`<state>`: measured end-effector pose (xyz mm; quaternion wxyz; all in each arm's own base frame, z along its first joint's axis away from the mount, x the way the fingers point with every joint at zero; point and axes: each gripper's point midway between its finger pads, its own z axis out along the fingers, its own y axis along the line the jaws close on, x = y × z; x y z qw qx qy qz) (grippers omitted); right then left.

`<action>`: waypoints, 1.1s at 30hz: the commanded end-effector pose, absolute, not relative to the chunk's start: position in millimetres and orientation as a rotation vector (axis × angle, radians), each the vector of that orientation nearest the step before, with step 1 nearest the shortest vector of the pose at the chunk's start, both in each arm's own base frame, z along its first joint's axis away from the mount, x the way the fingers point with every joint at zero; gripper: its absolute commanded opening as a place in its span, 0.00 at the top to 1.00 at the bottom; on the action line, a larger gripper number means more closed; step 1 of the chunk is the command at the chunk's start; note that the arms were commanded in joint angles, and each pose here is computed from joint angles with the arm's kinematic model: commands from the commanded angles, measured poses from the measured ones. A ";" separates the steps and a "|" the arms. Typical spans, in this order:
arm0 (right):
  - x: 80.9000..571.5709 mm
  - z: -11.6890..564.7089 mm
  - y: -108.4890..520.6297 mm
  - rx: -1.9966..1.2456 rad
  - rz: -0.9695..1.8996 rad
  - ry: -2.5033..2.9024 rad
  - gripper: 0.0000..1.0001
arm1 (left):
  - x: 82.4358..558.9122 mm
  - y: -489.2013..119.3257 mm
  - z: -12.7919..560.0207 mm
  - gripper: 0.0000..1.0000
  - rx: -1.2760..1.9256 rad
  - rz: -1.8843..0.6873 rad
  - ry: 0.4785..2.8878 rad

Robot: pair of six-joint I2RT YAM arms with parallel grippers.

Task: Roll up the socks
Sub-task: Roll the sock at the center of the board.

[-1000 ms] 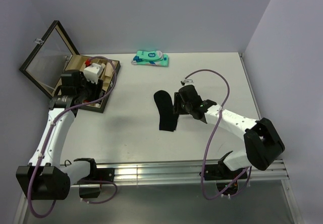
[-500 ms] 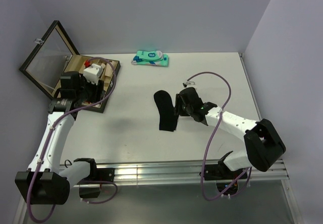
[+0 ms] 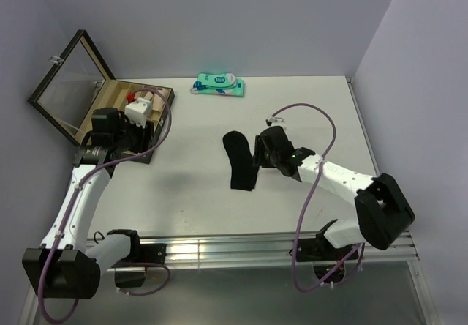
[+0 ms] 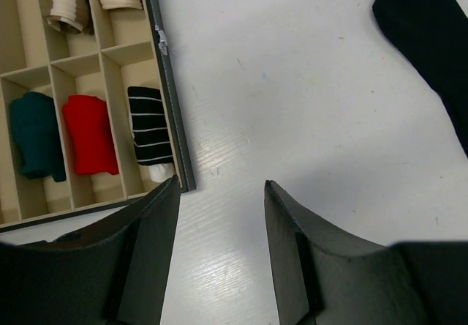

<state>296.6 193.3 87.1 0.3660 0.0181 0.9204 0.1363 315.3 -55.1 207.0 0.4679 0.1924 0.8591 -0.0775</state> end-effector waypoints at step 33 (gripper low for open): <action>256.0 -15.0 278.9 -0.064 0.165 2.580 0.50 | 314.8 -86.3 183.8 0.46 0.602 -0.243 2.118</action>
